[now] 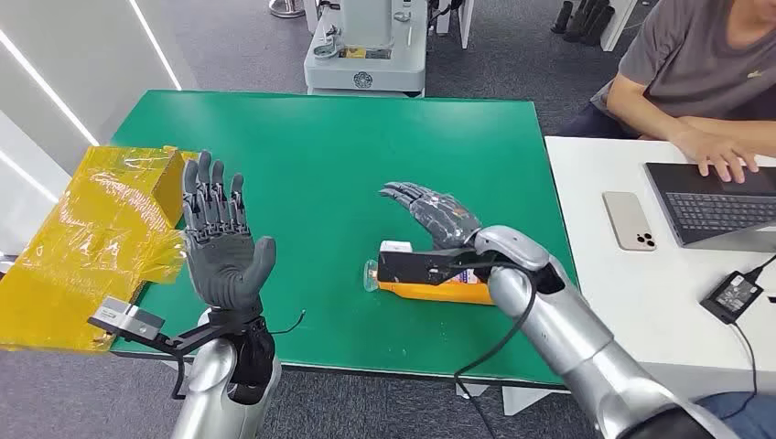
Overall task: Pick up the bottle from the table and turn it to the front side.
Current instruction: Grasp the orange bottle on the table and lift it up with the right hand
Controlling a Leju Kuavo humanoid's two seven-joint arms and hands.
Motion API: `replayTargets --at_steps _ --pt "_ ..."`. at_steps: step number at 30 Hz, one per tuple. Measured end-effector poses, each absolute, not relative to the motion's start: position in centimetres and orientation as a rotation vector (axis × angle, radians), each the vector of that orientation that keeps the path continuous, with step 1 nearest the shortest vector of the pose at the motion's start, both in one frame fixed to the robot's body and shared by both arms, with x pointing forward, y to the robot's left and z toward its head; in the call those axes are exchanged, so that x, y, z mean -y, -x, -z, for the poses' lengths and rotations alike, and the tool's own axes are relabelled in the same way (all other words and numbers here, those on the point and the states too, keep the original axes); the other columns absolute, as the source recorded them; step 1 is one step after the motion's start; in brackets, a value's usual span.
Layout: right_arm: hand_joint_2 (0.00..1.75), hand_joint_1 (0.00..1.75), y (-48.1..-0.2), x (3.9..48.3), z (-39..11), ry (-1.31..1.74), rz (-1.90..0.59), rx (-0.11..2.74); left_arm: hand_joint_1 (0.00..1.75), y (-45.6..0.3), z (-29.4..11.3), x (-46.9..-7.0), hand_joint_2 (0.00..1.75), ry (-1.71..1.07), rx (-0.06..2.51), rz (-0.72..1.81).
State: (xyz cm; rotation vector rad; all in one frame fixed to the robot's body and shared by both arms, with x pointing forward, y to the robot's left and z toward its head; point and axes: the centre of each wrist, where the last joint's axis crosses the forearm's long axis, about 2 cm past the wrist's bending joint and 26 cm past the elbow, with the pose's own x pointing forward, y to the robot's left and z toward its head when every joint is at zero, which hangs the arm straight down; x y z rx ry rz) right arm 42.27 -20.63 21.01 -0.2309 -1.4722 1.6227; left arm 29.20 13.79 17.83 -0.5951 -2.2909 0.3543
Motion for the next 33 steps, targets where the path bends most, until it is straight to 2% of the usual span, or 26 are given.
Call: replayTargets --at_steps 14,33 --pt "1.75 0.0 -44.8 27.9 -19.3 0.175 -1.674 1.038 0.0 -29.6 -18.2 -12.6 1.75 0.651 2.258 -0.338" --pt "1.75 0.0 -44.0 30.3 -16.1 0.185 -1.675 0.88 0.0 -29.9 -18.2 -12.5 1.75 0.651 2.248 -0.333"
